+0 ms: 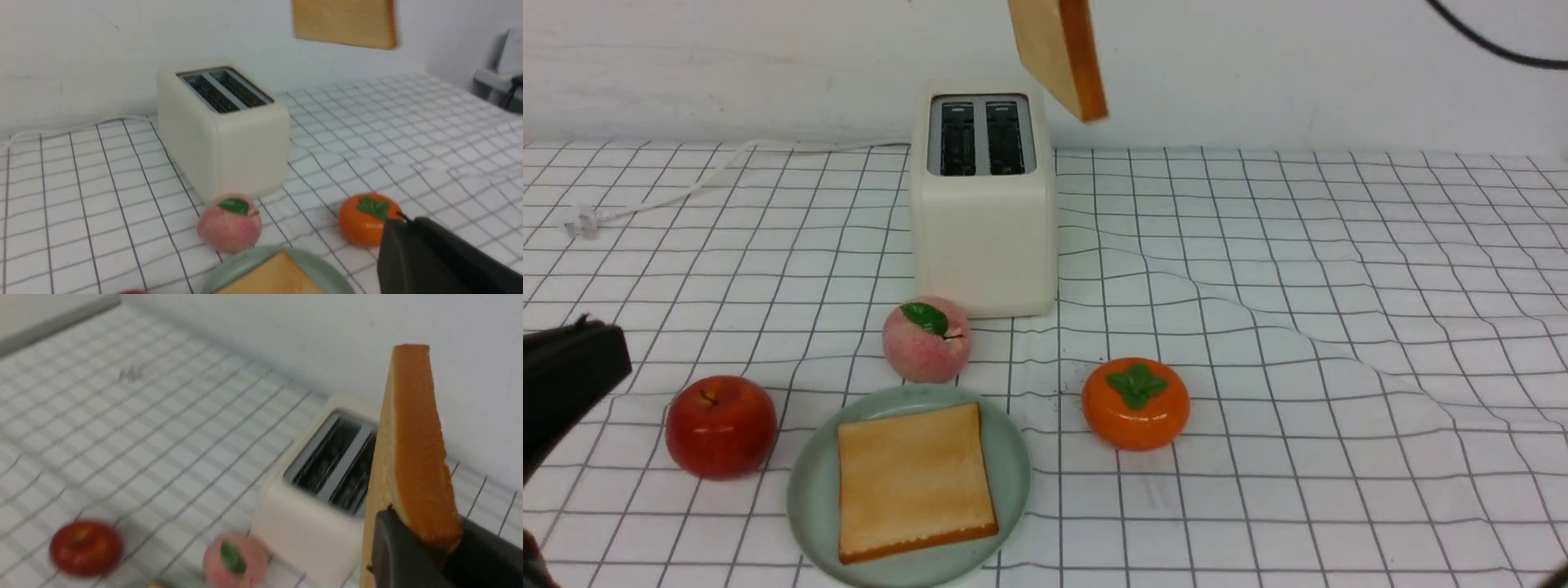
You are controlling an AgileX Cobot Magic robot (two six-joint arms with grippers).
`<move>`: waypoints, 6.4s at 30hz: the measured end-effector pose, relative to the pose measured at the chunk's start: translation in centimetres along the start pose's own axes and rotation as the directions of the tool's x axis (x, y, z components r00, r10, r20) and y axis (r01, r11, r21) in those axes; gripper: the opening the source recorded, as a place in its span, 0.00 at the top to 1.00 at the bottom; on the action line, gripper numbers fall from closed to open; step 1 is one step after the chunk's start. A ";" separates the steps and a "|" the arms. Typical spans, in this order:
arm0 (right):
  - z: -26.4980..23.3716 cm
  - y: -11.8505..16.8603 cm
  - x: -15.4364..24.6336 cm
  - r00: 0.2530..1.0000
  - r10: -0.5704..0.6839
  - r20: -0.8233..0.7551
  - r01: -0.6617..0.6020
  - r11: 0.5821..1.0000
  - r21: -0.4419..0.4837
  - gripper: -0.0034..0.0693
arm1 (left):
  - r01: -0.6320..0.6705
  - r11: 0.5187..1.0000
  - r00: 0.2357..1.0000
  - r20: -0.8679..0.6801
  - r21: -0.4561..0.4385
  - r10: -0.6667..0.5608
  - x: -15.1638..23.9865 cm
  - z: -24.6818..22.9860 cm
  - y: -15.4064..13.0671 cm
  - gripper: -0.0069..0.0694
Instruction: Take toasted bread from bread machine on white checkered table place on plate.
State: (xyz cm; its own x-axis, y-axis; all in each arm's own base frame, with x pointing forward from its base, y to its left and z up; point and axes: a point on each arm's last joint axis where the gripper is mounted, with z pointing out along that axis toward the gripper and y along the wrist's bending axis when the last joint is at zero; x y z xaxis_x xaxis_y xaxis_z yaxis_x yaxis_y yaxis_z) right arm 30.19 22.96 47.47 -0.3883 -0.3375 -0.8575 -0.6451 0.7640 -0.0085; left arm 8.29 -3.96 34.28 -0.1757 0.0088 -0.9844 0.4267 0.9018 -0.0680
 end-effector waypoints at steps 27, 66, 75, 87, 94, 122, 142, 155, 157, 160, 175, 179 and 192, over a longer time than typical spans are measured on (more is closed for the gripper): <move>17.7 2.3 17.7 0.779 0.409 -0.476 -0.625 0.568 -0.535 0.81 | -0.021 1.000 0.995 -0.101 0.016 0.022 2.0 0.5 0.1 0.93; -13.2 -1.9 13.8 0.901 0.269 -0.340 -0.243 0.963 0.117 0.97 | 0.055 0.994 0.996 0.064 0.094 -0.061 3.5 -2.6 -0.8 0.93; -18.4 0.0 25.6 0.832 0.449 -0.325 -0.370 0.887 0.276 0.96 | 0.174 0.985 0.958 0.233 -0.021 -0.164 8.0 -3.0 0.2 0.93; -16.0 0.1 33.3 0.869 0.494 0.024 -0.485 0.841 0.241 0.94 | 0.208 0.976 0.969 0.151 -0.061 -0.197 11.8 -1.5 0.9 0.93; -14.7 0.1 35.3 0.862 0.507 -0.021 -0.485 0.835 0.258 0.93 | 0.209 0.976 0.969 0.145 -0.062 -0.199 12.0 -1.5 0.9 0.93; -13.8 -1.2 42.9 0.866 0.311 0.392 -0.480 0.736 0.477 0.98 | 0.210 0.976 0.970 0.138 -0.058 -0.200 12.1 -1.4 0.9 0.93; -13.5 -1.1 43.2 0.902 0.266 0.339 -0.412 0.764 0.496 0.97 | 0.210 0.976 0.970 0.137 -0.058 -0.200 12.1 -1.4 0.9 0.91; -13.5 -1.1 43.2 0.903 0.265 0.337 -0.410 0.764 0.497 0.96 | 0.206 0.978 0.971 0.130 -0.033 -0.200 12.1 -1.4 0.7 0.90; -13.5 -1.1 43.2 0.904 0.265 0.337 -0.409 0.765 0.498 0.96 | 0.205 0.978 0.971 0.128 -0.029 -0.200 12.1 -1.4 0.7 0.90; -13.5 -1.1 43.2 0.904 0.265 0.337 -0.409 0.765 0.498 0.95 | 0.205 0.978 0.971 0.128 -0.029 -0.200 12.1 -1.4 0.7 0.89; -13.5 -1.1 43.2 0.903 0.265 0.337 -0.410 0.765 0.497 0.92 | 0.167 0.958 0.969 0.219 -0.234 -0.116 11.9 -1.7 2.2 0.93; -13.5 -1.1 43.2 0.903 0.265 0.337 -0.410 0.765 0.497 0.92 | 0.203 0.917 0.970 0.201 -0.343 -0.139 12.7 -2.2 2.7 0.93; -13.5 -1.1 43.3 0.903 0.267 0.337 -0.411 0.765 0.497 0.89 | 0.334 0.839 0.932 0.019 -0.430 -0.361 17.7 -1.5 3.2 0.93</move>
State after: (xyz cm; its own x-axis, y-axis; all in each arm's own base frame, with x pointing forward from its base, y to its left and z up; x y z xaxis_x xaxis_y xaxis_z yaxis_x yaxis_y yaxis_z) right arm 5.22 0.13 17.33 -0.3011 0.0841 -0.9499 -0.0069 0.9959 0.0904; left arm 5.23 -0.23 16.93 -0.3014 -0.3255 -0.8962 -0.0819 0.9453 -0.3158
